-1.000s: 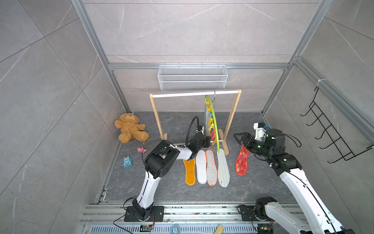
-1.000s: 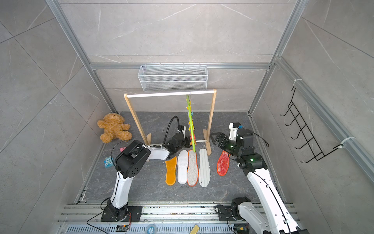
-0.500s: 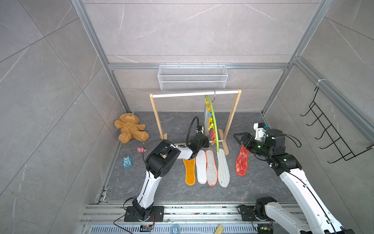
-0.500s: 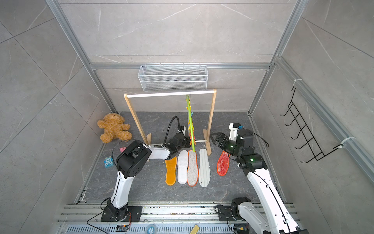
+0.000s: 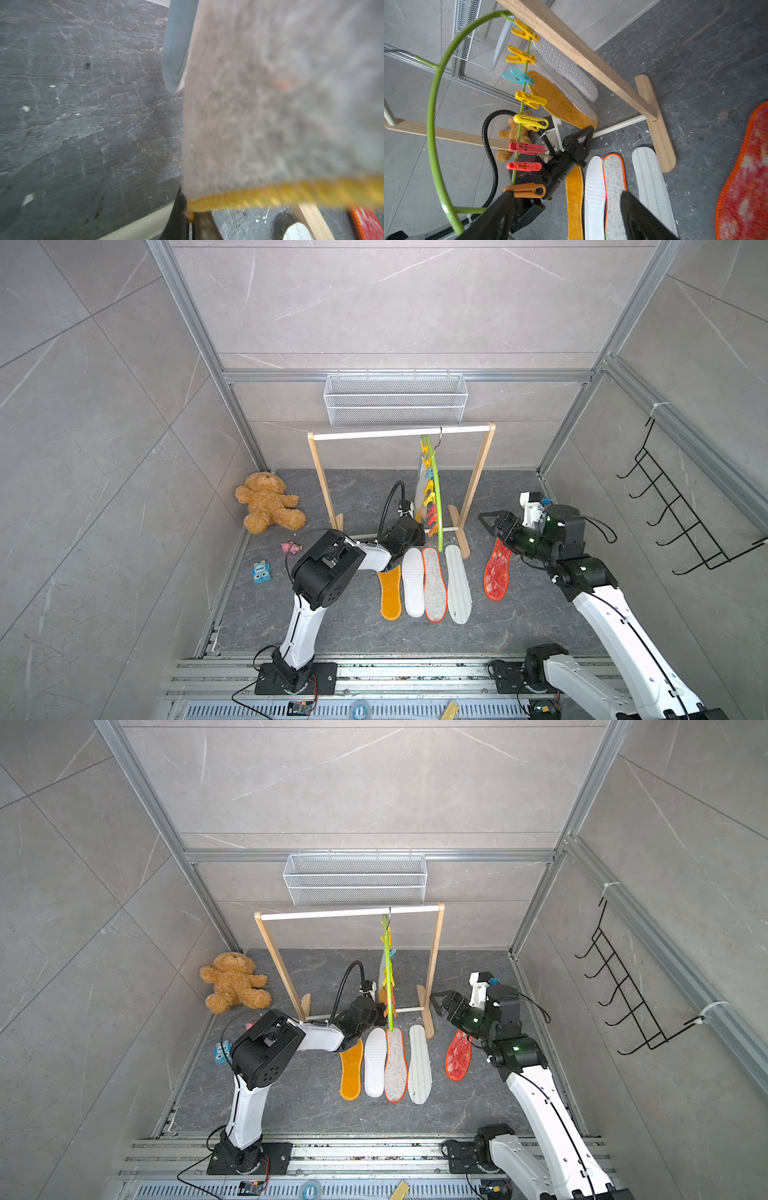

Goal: Take the shoe insoles off the hanger
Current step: Remove the insole from the hanger.

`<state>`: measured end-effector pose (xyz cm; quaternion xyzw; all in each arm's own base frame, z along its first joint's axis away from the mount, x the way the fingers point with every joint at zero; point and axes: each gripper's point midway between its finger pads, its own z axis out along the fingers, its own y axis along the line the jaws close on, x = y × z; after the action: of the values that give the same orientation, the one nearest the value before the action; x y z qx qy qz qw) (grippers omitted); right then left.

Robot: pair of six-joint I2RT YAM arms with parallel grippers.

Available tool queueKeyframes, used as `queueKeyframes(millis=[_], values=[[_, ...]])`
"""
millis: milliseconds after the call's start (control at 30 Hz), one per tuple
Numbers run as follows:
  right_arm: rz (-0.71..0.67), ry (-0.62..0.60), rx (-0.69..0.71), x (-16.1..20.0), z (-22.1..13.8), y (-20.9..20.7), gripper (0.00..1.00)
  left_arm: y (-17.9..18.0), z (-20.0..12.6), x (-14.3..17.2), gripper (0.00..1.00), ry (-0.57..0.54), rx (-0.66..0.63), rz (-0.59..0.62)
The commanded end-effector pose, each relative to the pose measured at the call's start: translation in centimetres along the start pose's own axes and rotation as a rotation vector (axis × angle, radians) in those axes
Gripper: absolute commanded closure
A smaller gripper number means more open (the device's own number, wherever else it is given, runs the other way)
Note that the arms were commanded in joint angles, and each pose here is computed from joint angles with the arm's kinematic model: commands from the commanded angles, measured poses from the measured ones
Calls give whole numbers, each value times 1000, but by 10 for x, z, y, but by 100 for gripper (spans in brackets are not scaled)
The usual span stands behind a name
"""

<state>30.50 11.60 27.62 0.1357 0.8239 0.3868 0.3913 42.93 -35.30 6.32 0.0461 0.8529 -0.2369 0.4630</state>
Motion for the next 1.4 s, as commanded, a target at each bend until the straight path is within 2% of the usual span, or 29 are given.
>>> queueKeyframes(millis=[0, 200, 500, 1133, 1367], values=[[27, -1, -47, -2, 5, 5, 18, -4, -18, -43, 100, -112, 8, -13], [68, -17, -93, -9, 10, 13, 23, 6, -29, -51, 100, -134, -8, -22], [155, -25, -195, -22, 23, 29, 37, 7, -47, -68, 100, -168, -11, -10], [303, -114, -303, -46, 51, 51, 33, 4, -71, -103, 100, -208, -7, 16], [335, -144, -308, -47, 69, 57, 41, 3, -79, -111, 100, -209, -3, 31]])
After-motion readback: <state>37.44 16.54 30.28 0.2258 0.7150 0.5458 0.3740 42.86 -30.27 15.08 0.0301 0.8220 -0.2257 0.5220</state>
